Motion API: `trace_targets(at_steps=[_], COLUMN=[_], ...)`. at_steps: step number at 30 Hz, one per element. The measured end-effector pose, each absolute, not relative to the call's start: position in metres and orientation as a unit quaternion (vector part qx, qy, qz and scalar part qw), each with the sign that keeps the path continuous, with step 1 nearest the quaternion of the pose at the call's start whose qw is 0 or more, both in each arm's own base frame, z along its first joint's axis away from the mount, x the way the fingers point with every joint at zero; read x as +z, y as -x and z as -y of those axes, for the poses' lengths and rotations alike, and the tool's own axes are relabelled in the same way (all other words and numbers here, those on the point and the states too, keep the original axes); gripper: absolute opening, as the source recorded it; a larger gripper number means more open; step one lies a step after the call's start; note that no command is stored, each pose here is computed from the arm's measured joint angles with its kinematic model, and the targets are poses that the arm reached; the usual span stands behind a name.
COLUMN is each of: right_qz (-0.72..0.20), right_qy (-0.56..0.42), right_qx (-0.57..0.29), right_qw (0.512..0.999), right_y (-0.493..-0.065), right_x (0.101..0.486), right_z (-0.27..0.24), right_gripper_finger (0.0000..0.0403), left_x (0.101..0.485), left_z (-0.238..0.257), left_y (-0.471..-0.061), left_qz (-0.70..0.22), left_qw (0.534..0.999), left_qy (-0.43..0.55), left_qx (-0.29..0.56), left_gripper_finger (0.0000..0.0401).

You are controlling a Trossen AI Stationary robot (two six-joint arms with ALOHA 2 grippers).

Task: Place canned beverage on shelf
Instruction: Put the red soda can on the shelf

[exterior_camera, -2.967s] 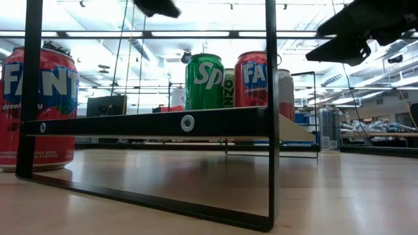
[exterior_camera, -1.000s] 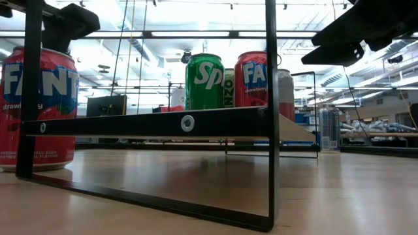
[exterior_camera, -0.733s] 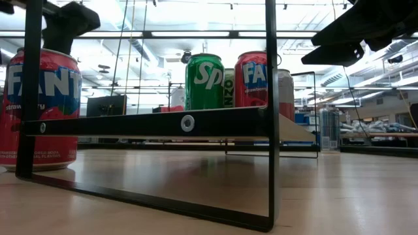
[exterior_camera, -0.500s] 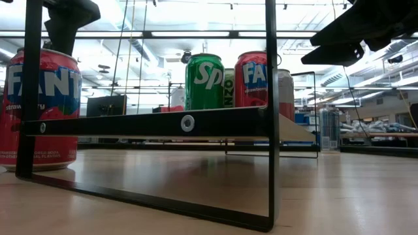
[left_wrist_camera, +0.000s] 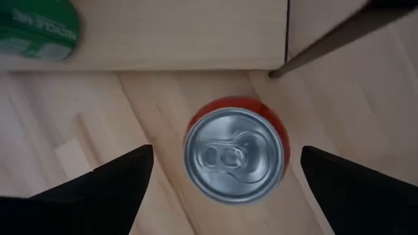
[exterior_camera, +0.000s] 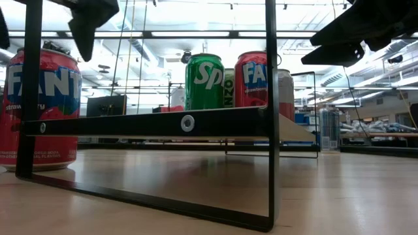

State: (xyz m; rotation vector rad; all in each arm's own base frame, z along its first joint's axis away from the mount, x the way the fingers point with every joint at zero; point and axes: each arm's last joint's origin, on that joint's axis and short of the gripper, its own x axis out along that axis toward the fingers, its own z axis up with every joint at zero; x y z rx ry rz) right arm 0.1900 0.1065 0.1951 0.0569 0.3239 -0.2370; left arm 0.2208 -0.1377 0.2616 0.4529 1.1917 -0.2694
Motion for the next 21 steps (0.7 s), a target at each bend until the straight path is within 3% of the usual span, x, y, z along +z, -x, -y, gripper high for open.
trace_targets(at_steps=[21], right_qz=[-0.161], right_qy=[-0.034], right_qx=[-0.115], right_qw=[0.98], right_y=[-0.19], right_x=[0.195], right_z=[-0.107], right_gripper_finger=[0.0348], left_x=[0.223], left_z=[0.144], left_y=[-0.248], left_qz=[-0.602], left_qw=[0.753], left_qy=[-0.216], left_qx=[-0.152], left_gripper_finger=[0.04])
